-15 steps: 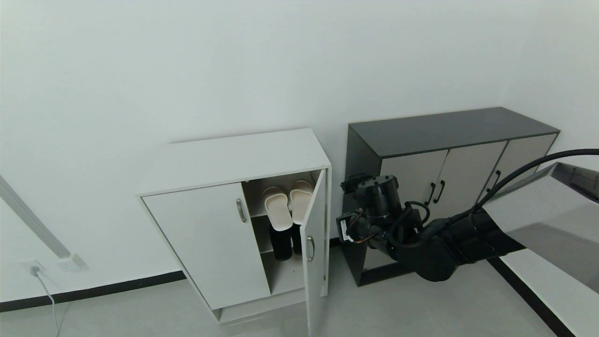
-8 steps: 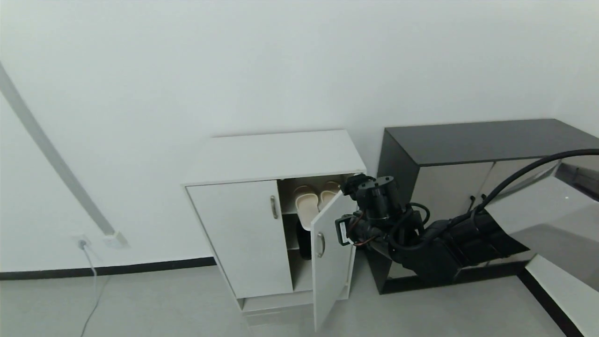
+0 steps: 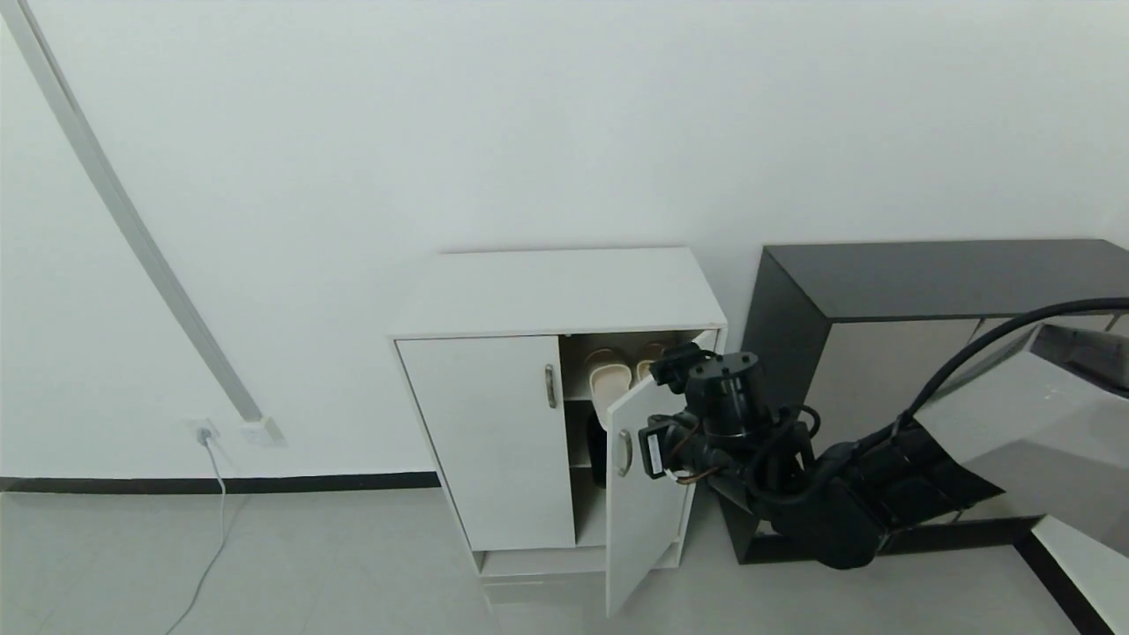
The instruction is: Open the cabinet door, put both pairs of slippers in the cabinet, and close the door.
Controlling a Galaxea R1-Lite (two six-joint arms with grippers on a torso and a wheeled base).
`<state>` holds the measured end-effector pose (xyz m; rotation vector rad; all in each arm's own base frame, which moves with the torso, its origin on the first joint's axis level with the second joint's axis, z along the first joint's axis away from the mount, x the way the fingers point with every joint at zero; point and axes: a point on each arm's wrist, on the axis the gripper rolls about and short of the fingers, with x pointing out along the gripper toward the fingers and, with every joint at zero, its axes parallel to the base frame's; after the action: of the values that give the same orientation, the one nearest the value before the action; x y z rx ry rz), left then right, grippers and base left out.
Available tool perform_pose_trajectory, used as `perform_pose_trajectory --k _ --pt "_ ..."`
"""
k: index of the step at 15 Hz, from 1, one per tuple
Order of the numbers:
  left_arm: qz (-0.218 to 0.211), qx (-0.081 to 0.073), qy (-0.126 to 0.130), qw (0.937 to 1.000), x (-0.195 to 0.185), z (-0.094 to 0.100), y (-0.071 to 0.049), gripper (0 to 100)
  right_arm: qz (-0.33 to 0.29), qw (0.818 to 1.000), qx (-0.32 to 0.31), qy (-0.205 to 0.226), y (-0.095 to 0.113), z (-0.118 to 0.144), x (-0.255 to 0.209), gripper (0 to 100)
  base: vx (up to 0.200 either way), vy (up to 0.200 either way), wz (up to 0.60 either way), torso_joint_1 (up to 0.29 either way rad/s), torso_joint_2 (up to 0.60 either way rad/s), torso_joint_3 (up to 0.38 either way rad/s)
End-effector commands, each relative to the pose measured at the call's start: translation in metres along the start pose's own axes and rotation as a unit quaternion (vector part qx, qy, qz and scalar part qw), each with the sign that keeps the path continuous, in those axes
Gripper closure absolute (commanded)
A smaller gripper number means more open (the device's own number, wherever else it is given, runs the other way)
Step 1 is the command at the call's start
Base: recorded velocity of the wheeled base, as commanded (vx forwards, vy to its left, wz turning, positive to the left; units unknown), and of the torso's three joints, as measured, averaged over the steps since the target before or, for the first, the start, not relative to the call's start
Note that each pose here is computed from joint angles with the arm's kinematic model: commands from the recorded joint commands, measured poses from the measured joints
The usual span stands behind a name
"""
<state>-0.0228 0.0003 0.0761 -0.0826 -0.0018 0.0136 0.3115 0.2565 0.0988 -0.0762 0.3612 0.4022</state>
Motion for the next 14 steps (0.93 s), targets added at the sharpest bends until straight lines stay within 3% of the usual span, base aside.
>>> perform_pose_trajectory --k 1,6,11,14 --pt "0.001 0.0 0.0 1.0 0.0 0.0 0.0 100 0.003 1.0 -0.006 0.012 -0.009 -0.014 -0.015 100 0.0 0.0 0.0 0.0 0.0 0.0" --pt "0.001 0.0 0.0 1.0 0.0 0.0 0.0 100 0.011 0.999 -0.013 0.043 -0.019 -0.058 -0.032 100 0.16 0.0 0.0 -0.004 0.0 0.002" --pt "0.002 0.0 0.0 1.0 0.0 0.0 0.0 100 0.01 0.998 -0.017 0.06 -0.021 -0.072 -0.038 100 0.2 0.0 0.0 0.011 0.0 0.001" --pt "0.002 0.0 0.0 1.0 0.0 0.0 0.0 100 0.022 0.999 -0.013 0.046 -0.017 -0.072 -0.023 100 0.0 0.0 0.0 0.0 0.0 0.0"
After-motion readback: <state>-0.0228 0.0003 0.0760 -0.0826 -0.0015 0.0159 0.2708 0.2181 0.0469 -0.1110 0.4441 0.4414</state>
